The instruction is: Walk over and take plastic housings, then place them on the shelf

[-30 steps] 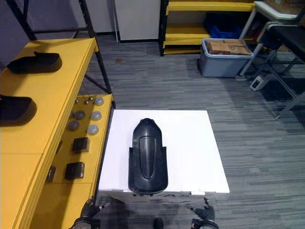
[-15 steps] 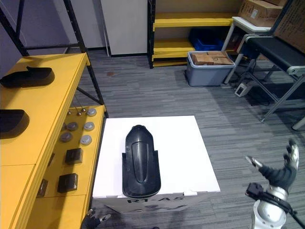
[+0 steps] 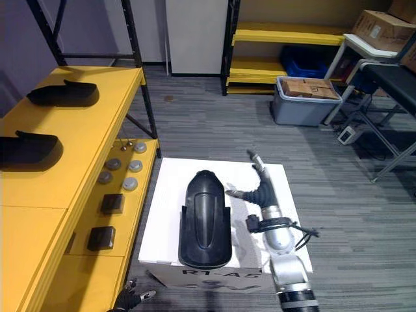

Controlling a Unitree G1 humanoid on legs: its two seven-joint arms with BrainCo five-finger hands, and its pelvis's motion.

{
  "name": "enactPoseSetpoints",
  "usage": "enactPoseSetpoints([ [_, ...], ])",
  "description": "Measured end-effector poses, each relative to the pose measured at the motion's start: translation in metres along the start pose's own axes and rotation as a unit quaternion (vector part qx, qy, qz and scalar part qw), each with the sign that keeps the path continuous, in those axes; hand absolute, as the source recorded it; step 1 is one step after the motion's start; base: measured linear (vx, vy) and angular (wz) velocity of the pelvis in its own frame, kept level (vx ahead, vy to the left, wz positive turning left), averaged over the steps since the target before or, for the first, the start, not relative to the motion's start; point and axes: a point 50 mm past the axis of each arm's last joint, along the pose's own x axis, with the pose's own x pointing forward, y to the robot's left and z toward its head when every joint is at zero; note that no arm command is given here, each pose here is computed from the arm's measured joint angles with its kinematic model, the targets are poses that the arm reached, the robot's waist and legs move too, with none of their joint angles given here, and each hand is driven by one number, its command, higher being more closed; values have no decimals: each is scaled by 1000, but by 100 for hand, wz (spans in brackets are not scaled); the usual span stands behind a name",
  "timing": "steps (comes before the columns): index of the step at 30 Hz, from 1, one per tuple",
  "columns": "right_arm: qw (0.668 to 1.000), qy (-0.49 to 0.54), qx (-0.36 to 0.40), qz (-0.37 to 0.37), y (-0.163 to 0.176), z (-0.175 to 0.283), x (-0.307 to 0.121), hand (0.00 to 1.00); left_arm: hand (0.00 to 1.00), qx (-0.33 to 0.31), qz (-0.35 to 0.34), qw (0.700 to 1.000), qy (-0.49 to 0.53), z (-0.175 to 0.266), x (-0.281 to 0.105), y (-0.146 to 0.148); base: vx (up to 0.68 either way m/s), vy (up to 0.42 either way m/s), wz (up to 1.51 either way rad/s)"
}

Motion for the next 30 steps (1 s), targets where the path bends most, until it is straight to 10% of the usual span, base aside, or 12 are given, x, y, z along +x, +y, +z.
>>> enactPoseSetpoints([
  [19,975,178,-106,-79,18,-53,-13,0,0,4,13,1000,5,5,4,1,-61,6,7],
  [20,973,184,-106,-90,16,-54,-12,100,0,4,16,1000,6,6,5,1,40,-3,5],
  [30,967,226,-27,-119,10,-64,-6,100,0,6,18,1000,15,4,5,1,17,20,5],
])
